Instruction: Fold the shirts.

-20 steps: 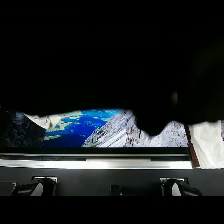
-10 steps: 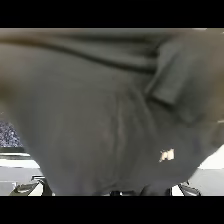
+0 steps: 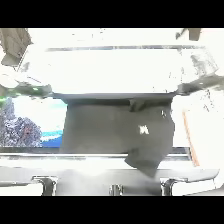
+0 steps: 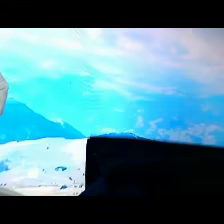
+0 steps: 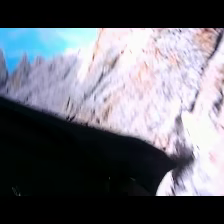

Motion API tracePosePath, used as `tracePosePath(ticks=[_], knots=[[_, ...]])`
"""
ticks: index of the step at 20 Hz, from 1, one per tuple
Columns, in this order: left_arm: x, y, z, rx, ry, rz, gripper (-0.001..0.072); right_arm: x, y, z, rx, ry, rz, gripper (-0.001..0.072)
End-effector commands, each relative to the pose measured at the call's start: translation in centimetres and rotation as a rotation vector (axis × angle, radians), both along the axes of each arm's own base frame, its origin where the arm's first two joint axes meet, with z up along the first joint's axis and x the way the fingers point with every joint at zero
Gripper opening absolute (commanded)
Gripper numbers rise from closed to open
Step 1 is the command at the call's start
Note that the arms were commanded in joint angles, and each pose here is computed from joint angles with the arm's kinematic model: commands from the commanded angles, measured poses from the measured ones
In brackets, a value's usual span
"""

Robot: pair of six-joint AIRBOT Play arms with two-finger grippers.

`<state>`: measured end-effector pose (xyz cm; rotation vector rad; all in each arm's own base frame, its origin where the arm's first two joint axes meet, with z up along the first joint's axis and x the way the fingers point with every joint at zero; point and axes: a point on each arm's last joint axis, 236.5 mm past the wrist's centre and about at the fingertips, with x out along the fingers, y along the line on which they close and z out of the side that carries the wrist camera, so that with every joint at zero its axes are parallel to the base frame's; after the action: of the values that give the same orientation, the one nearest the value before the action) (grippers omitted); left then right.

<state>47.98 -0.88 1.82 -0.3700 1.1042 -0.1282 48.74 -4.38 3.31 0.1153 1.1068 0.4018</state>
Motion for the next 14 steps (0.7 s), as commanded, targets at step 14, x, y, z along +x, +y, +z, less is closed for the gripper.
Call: tracePosePath(ticks=[14], knots=[[-9.7,-2.9,-7.9,-0.148,0.507,-0.304,0.0025,-8.4,-0.6,-8.2,-0.024,0.421,0.101,0.0040]])
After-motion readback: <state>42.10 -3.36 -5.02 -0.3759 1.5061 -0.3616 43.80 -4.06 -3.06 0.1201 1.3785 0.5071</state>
